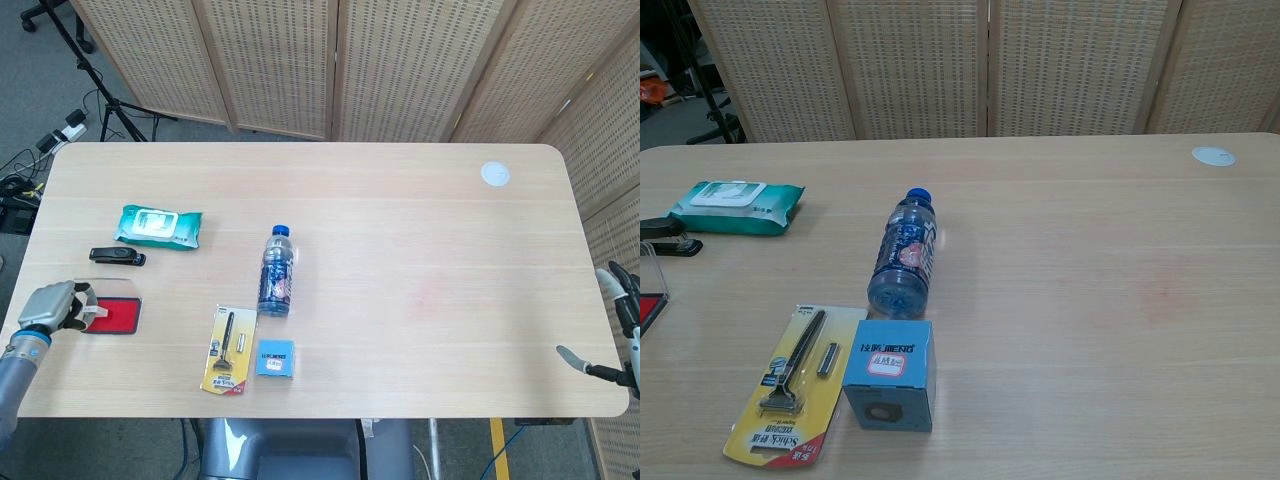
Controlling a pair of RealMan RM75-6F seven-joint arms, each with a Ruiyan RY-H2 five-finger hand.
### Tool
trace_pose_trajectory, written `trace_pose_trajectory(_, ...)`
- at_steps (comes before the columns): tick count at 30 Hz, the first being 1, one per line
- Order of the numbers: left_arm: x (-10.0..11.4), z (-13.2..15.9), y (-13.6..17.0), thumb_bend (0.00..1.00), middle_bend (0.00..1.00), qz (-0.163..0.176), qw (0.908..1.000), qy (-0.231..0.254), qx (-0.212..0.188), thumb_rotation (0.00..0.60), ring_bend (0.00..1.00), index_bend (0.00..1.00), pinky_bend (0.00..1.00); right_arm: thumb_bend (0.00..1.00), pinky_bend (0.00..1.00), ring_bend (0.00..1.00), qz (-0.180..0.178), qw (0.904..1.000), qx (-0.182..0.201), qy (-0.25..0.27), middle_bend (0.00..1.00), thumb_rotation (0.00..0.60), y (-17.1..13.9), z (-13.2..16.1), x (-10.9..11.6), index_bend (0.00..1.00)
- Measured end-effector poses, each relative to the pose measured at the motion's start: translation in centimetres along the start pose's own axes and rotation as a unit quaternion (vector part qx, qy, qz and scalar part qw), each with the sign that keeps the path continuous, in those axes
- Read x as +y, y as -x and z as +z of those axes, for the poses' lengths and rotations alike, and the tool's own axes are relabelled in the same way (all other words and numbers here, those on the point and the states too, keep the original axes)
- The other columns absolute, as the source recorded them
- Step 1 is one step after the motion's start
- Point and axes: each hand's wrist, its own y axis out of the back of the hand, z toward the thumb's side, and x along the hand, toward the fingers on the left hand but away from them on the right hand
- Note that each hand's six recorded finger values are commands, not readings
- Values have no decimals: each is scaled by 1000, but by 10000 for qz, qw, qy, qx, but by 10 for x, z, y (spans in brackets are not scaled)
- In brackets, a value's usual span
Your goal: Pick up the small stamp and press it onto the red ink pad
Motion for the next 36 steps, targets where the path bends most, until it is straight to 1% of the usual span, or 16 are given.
trace_pose_trajectory(10,-4,0,-3,394,1000,-73,10000,8,32,600,957,647,1000,0,0,0,-11,10000,-5,32,0,600,0,-1,1,0)
trace_pose_trajectory(24,-10,-2,-4,395,1000,-126,9998,-106,92,600,957,651,1000,0,0,0,-36,10000,-4,61,0,600,0,-1,4,0)
trace_pose_trajectory(36,-7,-7,-3,395,1000,-58,9998,-39,176,600,957,652,1000,0,0,0,-46,10000,7,77,0,600,-1,-1,5,0)
